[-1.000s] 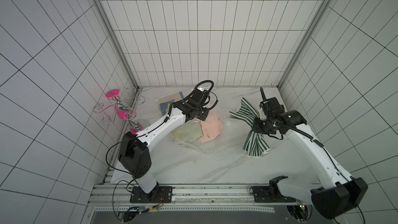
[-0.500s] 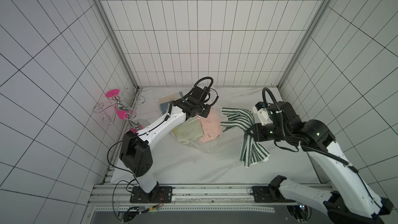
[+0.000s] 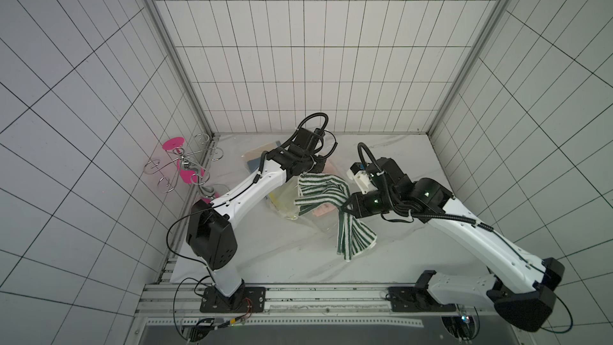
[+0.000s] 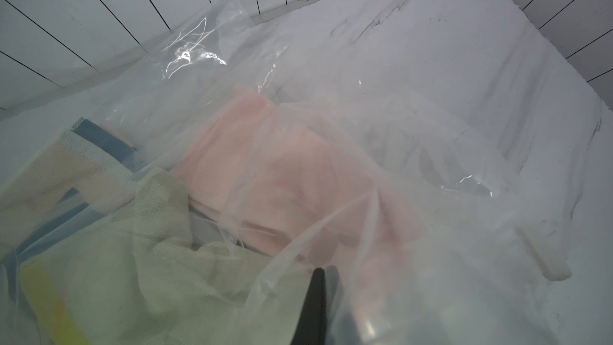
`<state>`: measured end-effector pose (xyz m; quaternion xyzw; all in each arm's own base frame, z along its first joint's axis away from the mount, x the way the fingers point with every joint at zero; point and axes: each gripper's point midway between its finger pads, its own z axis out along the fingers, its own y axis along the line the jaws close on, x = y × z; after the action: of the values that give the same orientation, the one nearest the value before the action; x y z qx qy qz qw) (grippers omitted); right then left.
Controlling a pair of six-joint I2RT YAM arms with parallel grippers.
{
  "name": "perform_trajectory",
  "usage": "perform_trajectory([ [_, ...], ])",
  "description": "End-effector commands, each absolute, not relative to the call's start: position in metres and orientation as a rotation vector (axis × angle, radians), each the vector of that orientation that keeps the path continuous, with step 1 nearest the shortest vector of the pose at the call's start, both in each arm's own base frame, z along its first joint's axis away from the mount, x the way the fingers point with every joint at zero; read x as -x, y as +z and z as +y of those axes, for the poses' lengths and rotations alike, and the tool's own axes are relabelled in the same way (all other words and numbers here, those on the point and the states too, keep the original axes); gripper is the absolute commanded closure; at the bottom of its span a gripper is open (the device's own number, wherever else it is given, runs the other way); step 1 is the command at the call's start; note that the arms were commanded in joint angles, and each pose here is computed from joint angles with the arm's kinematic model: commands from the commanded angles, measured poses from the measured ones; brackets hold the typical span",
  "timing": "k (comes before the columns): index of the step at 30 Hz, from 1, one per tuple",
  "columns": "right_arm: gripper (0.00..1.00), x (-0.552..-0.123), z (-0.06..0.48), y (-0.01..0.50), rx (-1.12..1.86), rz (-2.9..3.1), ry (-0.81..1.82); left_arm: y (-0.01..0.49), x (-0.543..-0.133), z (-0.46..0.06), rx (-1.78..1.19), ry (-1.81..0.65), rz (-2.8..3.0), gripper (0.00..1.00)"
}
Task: Place the folded towel into the vacuum bag
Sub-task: Place the towel in the vacuum bag.
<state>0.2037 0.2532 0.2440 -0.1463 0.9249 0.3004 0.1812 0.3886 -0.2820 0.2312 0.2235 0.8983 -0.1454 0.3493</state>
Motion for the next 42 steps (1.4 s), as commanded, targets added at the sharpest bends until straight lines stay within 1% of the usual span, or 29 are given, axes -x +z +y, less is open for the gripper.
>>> perform_trajectory([
  [1, 1.00, -0.226, 0.239, 0.201, 0.317, 2.667, 0.818, 0.266, -0.380, -0.290, -0.615, -0.479, 2.246, 1.00],
  [5, 1.00, -0.249, 0.193, 0.146, 0.130, 2.765, 0.580, 0.257, -0.359, -0.293, -0.672, -0.546, 2.286, 1.00],
  [6, 1.00, -0.249, 0.188, 0.140, 0.115, 2.773, 0.542, 0.253, -0.354, -0.293, -0.683, -0.552, 2.298, 1.00],
  [8, 1.00, -0.254, 0.196, 0.145, 0.104, 2.732, 0.582, 0.243, -0.343, -0.294, -0.710, -0.551, 2.324, 1.00],
  [12, 1.00, -0.255, 0.219, 0.167, 0.127, 2.675, 0.623, 0.230, -0.322, -0.305, -0.795, -0.538, 2.364, 1.00],
  [16, 1.00, -0.267, 0.223, 0.190, 0.044, 2.589, 0.698, 0.229, -0.306, -0.312, -0.868, -0.527, 2.387, 1.00],
  [20, 1.00, -0.294, 0.222, 0.236, -0.054, 2.406, 0.828, 0.238, -0.307, -0.313, -0.847, -0.533, 2.374, 1.00],
  [23, 1.00, -0.318, 0.220, 0.269, -0.149, 2.255, 0.983, 0.245, -0.303, -0.319, -0.846, -0.583, 2.357, 1.00],
  [25, 1.00, -0.333, 0.216, 0.283, -0.212, 2.163, 1.028, 0.249, -0.300, -0.323, -0.852, -0.602, 2.343, 1.00],
  [26, 1.00, -0.340, 0.210, 0.276, -0.248, 2.149, 0.981, 0.250, -0.299, -0.325, -0.855, -0.604, 2.338, 1.00],
  [28, 1.00, -0.349, 0.202, 0.236, -0.287, 2.254, 0.832, 0.251, -0.299, -0.327, -0.854, -0.609, 2.330, 1.00],
  [29, 1.00, -0.351, 0.201, 0.208, -0.275, 2.344, 0.757, 0.251, -0.300, -0.328, -0.852, -0.609, 2.325, 1.00],
  [30, 1.00, -0.350, 0.201, 0.180, -0.267, 2.435, 0.707, 0.252, -0.301, -0.329, -0.850, -0.608, 2.322, 1.00],
  [32, 1.00, -0.340, 0.206, 0.140, -0.228, 2.534, 0.671, 0.254, -0.303, -0.330, -0.844, -0.603, 2.315, 1.00],
  [34, 1.00, -0.328, 0.203, 0.116, -0.174, 2.580, 0.583, 0.256, -0.305, -0.331, -0.837, -0.601, 2.306, 1.00],
  [36, 1.00, -0.323, 0.201, 0.107, -0.099, 2.606, 0.491, 0.259, -0.310, -0.331, -0.815, -0.589, 2.294, 1.00],
  [38, 1.00, -0.325, 0.211, 0.111, -0.016, 2.624, 0.486, 0.263, -0.313, -0.333, -0.802, -0.595, 2.274, 1.00],
  [40, 1.00, -0.329, 0.233, 0.128, 0.086, 2.582, 0.528, 0.266, -0.314, -0.336, -0.794, -0.611, 2.265, 1.00],
  [42, 1.00, -0.334, 0.260, 0.157, 0.185, 2.513, 0.621, 0.270, -0.313, -0.337, -0.795, -0.617, 2.261, 1.00],
])
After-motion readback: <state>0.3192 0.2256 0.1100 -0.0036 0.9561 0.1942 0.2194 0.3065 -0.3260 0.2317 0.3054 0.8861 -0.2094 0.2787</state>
